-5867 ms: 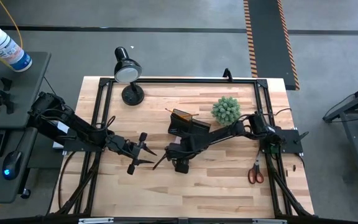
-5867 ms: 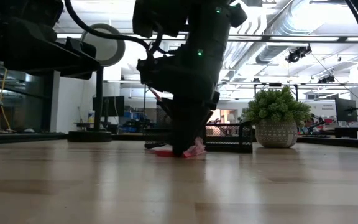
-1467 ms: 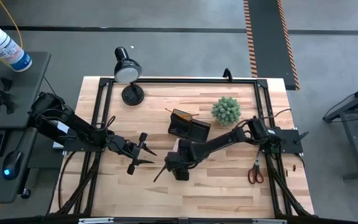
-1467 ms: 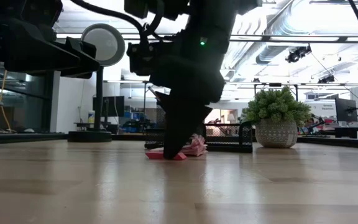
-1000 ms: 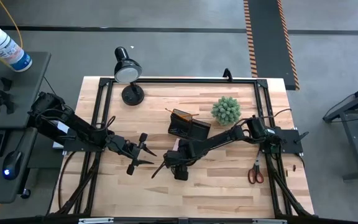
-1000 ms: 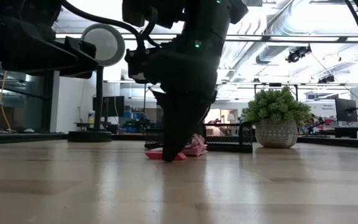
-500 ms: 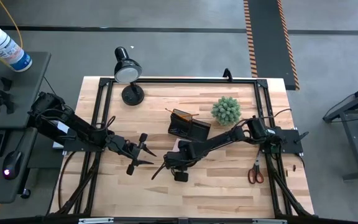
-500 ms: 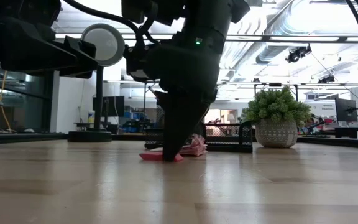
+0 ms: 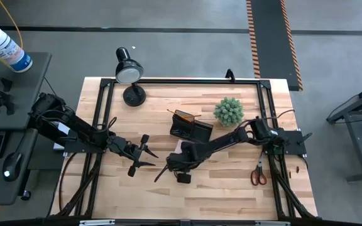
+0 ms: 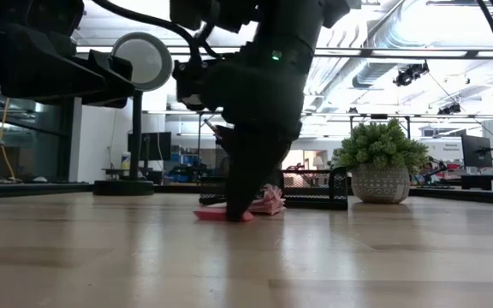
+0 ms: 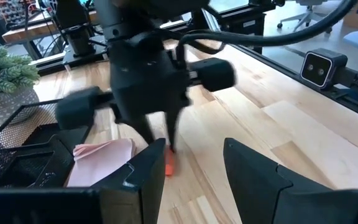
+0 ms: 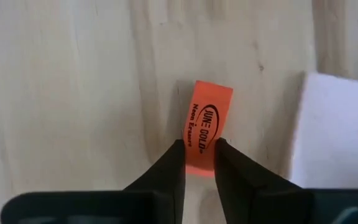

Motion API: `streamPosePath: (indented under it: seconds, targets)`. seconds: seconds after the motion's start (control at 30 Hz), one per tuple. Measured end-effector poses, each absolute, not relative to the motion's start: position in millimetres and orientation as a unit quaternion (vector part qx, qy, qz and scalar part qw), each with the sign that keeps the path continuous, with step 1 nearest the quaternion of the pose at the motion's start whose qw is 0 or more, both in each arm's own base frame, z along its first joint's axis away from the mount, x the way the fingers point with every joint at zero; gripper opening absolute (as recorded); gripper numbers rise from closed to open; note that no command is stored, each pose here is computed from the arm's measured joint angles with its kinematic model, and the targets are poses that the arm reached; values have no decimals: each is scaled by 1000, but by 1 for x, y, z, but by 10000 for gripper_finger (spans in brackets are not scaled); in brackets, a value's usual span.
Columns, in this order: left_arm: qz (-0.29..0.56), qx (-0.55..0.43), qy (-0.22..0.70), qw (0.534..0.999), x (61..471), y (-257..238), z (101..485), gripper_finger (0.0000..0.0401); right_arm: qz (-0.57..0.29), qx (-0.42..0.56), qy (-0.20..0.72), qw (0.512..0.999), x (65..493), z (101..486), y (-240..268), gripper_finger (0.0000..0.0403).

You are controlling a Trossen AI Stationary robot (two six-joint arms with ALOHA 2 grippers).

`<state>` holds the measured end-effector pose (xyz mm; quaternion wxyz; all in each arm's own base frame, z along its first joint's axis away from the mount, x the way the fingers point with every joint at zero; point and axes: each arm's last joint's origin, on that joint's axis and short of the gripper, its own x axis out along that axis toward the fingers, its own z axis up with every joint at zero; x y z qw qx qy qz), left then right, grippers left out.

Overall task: Pick and place office supplies into organizer
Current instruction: Put the orange eraser into the black desk organizer

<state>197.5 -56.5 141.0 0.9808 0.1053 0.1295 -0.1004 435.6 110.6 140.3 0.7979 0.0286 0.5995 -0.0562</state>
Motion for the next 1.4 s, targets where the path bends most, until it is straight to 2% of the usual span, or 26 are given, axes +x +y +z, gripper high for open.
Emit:
streamPosePath:
  seconds: [0.2,0.73,1.1,1.4]
  targets:
    - [-100,105,131,981,197,-57,141,150,-93,0,590,802,429,163,104,54]
    - [-101,104,131,981,197,-57,141,150,-121,-27,592,796,429,165,92,55]
    - [-101,104,131,981,197,-57,141,150,-183,-77,583,787,435,204,72,59]
    - [-101,105,133,980,197,-57,140,150,-184,-40,606,773,438,205,34,65]
